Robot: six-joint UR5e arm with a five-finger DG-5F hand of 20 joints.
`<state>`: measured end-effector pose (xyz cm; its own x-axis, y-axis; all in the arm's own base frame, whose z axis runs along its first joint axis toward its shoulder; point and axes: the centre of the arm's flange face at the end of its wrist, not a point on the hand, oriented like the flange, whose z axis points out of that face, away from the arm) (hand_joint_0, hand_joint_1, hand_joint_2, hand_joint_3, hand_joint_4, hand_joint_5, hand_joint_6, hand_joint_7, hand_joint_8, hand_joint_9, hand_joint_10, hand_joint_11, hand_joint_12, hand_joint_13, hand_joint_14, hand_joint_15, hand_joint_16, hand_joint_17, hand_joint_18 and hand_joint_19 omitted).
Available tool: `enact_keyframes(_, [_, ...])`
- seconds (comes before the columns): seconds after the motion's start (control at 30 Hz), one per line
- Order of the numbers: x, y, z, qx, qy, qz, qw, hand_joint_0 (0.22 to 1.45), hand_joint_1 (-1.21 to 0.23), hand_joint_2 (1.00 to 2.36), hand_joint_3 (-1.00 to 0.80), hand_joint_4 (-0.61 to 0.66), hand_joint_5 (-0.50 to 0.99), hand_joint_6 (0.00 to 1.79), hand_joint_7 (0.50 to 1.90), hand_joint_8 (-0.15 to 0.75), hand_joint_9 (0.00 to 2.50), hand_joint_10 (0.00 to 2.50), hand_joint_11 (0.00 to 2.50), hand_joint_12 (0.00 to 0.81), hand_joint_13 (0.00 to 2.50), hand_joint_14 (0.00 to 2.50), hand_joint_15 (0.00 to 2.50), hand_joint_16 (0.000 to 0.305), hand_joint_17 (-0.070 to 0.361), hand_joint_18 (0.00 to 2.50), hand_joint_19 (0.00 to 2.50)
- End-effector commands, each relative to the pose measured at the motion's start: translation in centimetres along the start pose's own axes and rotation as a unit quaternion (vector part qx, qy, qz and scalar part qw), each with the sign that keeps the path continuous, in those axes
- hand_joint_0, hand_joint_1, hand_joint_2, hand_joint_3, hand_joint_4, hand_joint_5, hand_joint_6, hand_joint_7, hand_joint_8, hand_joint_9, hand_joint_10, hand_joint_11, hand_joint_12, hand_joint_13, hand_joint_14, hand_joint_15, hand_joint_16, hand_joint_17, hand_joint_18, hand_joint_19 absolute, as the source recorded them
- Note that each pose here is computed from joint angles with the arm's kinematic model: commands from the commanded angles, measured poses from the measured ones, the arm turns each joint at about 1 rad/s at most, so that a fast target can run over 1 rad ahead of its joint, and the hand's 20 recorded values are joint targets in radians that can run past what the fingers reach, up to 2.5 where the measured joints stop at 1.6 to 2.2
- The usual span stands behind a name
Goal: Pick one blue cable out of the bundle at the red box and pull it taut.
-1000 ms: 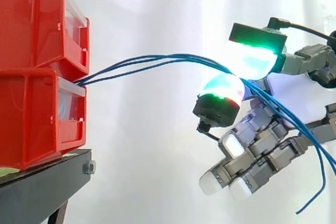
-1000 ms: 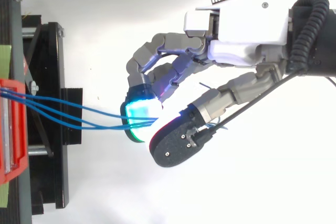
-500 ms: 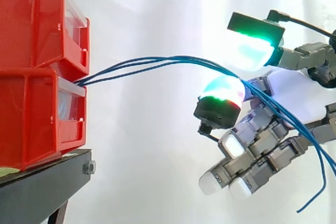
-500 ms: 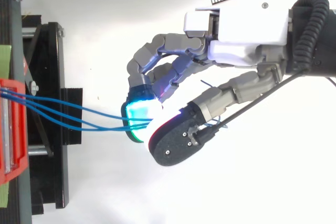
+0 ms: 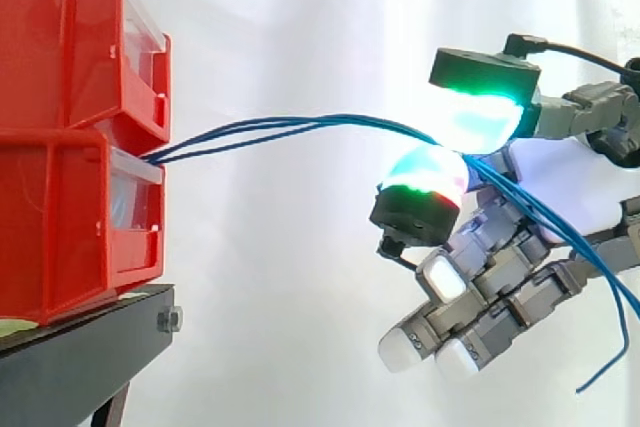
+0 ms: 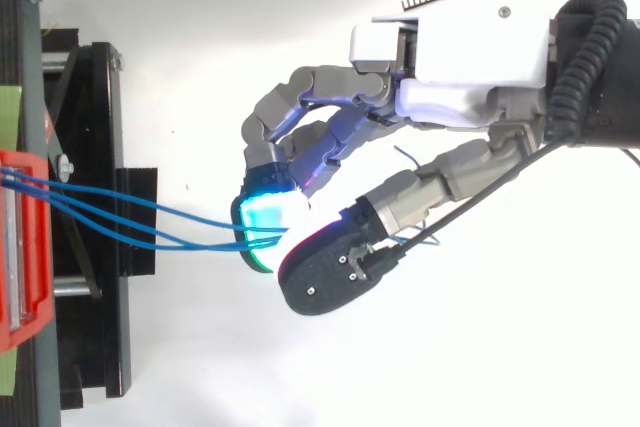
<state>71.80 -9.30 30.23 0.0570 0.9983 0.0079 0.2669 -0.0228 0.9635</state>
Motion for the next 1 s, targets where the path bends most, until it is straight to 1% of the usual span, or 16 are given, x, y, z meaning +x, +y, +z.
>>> enact_keyframes(0.0, [0.00,0.01,0.00,0.000,0.000,0.000,1.0000,0.70,-0.87,1.01,-0.25,-0.06,-0.15,0.89,1.22,0.291,0.74,0.01,0.55,0.347,0.39,0.01,0.16,0.052,0.116,0.40,0.21])
enact_keyframes(0.13, [0.00,0.01,0.00,0.000,0.000,0.001,1.0000,0.75,-0.87,1.01,-0.34,-0.11,-0.17,0.91,1.22,0.286,0.72,0.01,0.54,0.353,0.39,0.01,0.14,0.052,0.117,0.41,0.19])
enact_keyframes(0.2, [0.00,0.01,0.00,0.000,0.000,0.001,1.0000,0.78,-0.86,1.00,-0.44,-0.15,-0.17,0.90,1.21,0.282,0.71,0.01,0.53,0.358,0.37,0.01,0.13,0.052,0.117,0.41,0.18])
enact_keyframes(0.3, [0.00,0.01,0.00,0.000,0.000,0.001,1.0000,0.80,-0.85,1.00,-0.50,-0.16,-0.18,0.90,1.19,0.283,0.70,0.01,0.53,0.359,0.36,0.00,0.12,0.052,0.117,0.41,0.16])
enact_keyframes(0.57, [0.00,0.01,0.00,0.000,0.000,0.000,1.0000,0.80,-0.84,1.00,-0.50,-0.19,-0.18,0.90,1.10,0.269,0.68,0.01,0.52,0.357,0.34,0.00,0.09,0.052,0.116,0.41,0.14])
enact_keyframes(0.67, [0.00,0.01,0.00,0.000,0.000,-0.001,1.0000,0.79,-0.85,1.00,-0.50,-0.17,-0.18,0.90,1.06,0.267,0.68,0.01,0.53,0.356,0.34,0.00,0.09,0.052,0.116,0.42,0.14])
enact_keyframes(0.7, [0.00,0.01,0.00,0.000,0.000,-0.001,1.0000,0.77,-0.85,1.00,-0.50,-0.13,-0.18,0.89,1.03,0.265,0.69,0.01,0.53,0.355,0.34,0.00,0.09,0.051,0.116,0.42,0.13])
enact_keyframes(0.73, [0.00,0.01,0.00,0.000,0.000,-0.001,1.0000,0.76,-0.85,1.00,-0.50,-0.10,-0.18,0.89,1.03,0.267,0.69,0.01,0.53,0.355,0.34,0.00,0.09,0.051,0.115,0.42,0.15])
enact_keyframes(0.77, [0.00,0.01,0.00,0.000,0.000,-0.001,1.0000,0.75,-0.85,1.00,-0.50,-0.08,-0.18,0.88,1.04,0.266,0.69,0.01,0.53,0.355,0.34,0.00,0.09,0.051,0.115,0.42,0.14])
enact_keyframes(0.8, [0.00,0.01,0.00,0.000,0.000,-0.001,1.0000,0.73,-0.85,1.00,-0.50,-0.06,-0.17,0.88,1.06,0.264,0.69,0.01,0.54,0.354,0.34,0.00,0.10,0.051,0.115,0.41,0.15])
enact_keyframes(0.87, [0.00,0.01,0.00,0.000,0.000,-0.001,1.0000,0.70,-0.85,1.00,-0.50,-0.05,-0.17,0.88,1.07,0.264,0.70,0.01,0.53,0.354,0.34,0.00,0.10,0.051,0.114,0.41,0.16])
enact_keyframes(0.97, [0.00,0.01,0.00,0.000,0.000,-0.001,1.0000,0.70,-0.84,1.00,-0.50,-0.05,-0.17,0.89,1.06,0.265,0.70,0.01,0.53,0.353,0.34,0.00,0.11,0.051,0.114,0.41,0.16])
